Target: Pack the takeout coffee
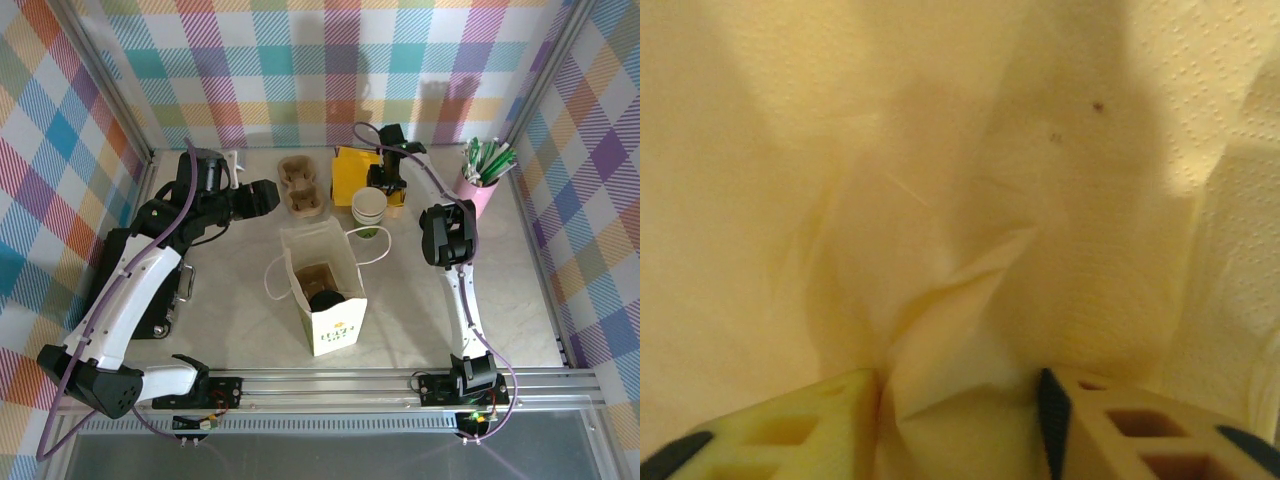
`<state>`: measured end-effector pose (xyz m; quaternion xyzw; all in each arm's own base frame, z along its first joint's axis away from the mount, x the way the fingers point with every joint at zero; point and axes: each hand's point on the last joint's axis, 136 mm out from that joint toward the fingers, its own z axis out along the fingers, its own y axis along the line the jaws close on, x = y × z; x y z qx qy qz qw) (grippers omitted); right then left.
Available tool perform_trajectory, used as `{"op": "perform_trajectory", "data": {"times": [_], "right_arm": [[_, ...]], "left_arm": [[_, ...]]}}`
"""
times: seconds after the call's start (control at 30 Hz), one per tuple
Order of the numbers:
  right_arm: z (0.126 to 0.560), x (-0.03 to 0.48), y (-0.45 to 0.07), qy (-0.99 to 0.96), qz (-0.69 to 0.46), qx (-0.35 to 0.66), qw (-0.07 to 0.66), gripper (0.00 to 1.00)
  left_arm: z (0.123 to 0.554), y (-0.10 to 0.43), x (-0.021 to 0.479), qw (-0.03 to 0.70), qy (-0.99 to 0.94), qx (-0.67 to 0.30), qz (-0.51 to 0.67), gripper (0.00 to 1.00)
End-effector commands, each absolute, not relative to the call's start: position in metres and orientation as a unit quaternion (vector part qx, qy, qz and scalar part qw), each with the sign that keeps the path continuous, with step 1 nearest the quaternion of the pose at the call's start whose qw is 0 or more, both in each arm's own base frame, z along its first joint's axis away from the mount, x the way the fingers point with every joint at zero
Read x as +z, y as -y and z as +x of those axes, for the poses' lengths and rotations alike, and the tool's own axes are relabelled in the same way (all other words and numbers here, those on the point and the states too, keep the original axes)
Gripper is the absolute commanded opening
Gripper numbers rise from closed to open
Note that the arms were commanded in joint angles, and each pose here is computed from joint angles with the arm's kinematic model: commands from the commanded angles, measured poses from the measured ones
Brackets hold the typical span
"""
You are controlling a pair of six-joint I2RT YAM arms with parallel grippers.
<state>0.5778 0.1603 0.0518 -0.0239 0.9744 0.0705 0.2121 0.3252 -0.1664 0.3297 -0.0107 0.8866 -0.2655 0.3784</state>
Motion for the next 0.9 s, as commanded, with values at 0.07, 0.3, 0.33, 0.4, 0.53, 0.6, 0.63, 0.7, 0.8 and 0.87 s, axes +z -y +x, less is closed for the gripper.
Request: {"op": "perform_trajectory", "data": {"times": [0.07,0.3,0.33,0.4,0.53,0.6,0.63,0.7,0.8,0.87], "right_arm": [[0.585,0.076,-0.161,-0.968,-0.029,0.081,0.236,0.29],[0.591,0.131,-0.163,-0.953,-0.036,0.092,0.285,0.16],[0.590,0.140,-0.163,-0.951,-0.037,0.094,0.291,0.14],[0.590,0.158,-0.162,-0.947,-0.037,0.096,0.306,0.10],[0.585,0.196,-0.158,-0.937,-0.037,0.094,0.335,0.02],[0.582,0.216,-0.156,-0.931,-0.036,0.093,0.350,0.00],[0.580,0.228,-0.154,-0.928,-0.036,0.093,0.359,0.00],[0.574,0.250,-0.154,-0.922,-0.037,0.095,0.373,0.00],[0.560,0.290,-0.153,-0.911,-0.040,0.111,0.396,0.00],[0.548,0.316,-0.154,-0.903,-0.042,0.125,0.408,0.00]], "left_arm": [[0.323,0.166,0.341,0.383,-0.882,-0.274,-0.009,0.68],[0.323,0.166,0.344,0.385,-0.881,-0.276,-0.008,0.68],[0.322,0.166,0.344,0.386,-0.880,-0.276,-0.007,0.68],[0.322,0.166,0.345,0.386,-0.880,-0.275,-0.007,0.68],[0.319,0.164,0.347,0.388,-0.879,-0.275,-0.006,0.68],[0.318,0.164,0.347,0.389,-0.879,-0.275,-0.005,0.68],[0.317,0.163,0.348,0.390,-0.879,-0.275,-0.005,0.68],[0.317,0.163,0.349,0.392,-0.878,-0.276,-0.005,0.68],[0.316,0.164,0.352,0.393,-0.876,-0.281,-0.003,0.68],[0.314,0.165,0.355,0.395,-0.873,-0.285,-0.002,0.68]]}}
